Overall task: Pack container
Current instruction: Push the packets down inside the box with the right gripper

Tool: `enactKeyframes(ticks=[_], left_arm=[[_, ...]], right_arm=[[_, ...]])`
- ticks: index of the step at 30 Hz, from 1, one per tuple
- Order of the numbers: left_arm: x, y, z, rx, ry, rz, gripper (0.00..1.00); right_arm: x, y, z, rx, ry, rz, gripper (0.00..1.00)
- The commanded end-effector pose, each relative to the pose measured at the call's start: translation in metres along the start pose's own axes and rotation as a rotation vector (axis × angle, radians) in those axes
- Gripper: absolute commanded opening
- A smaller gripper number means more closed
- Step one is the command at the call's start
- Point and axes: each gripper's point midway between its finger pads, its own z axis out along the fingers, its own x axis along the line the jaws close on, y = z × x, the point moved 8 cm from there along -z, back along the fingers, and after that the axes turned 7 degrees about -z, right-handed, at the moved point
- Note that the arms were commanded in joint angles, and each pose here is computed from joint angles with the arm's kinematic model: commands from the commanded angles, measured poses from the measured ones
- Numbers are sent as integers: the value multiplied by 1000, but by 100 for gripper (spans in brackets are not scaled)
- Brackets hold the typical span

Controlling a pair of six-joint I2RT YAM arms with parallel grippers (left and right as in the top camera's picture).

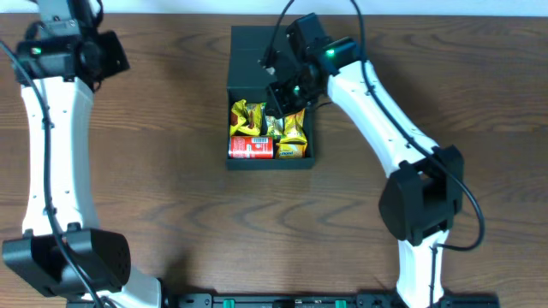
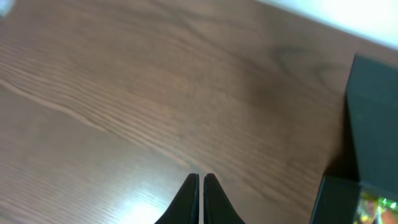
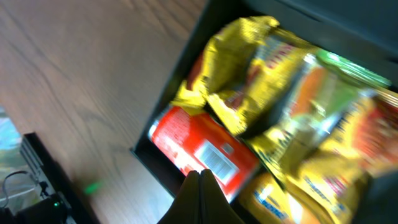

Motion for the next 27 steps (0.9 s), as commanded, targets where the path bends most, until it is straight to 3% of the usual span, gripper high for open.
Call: enactKeyframes(ticks=[1,18,27], left_arm=[[2,-9,18,16,-17,-4,6],[8,-19,38,23,-8,4,11],[8,-19,38,25,-7,8,11]], right_arm=[[9,2,13,7,62,-18,2],[4,-6,91,99,89,22,2],[-7,-2,109,81,-73,10,2]])
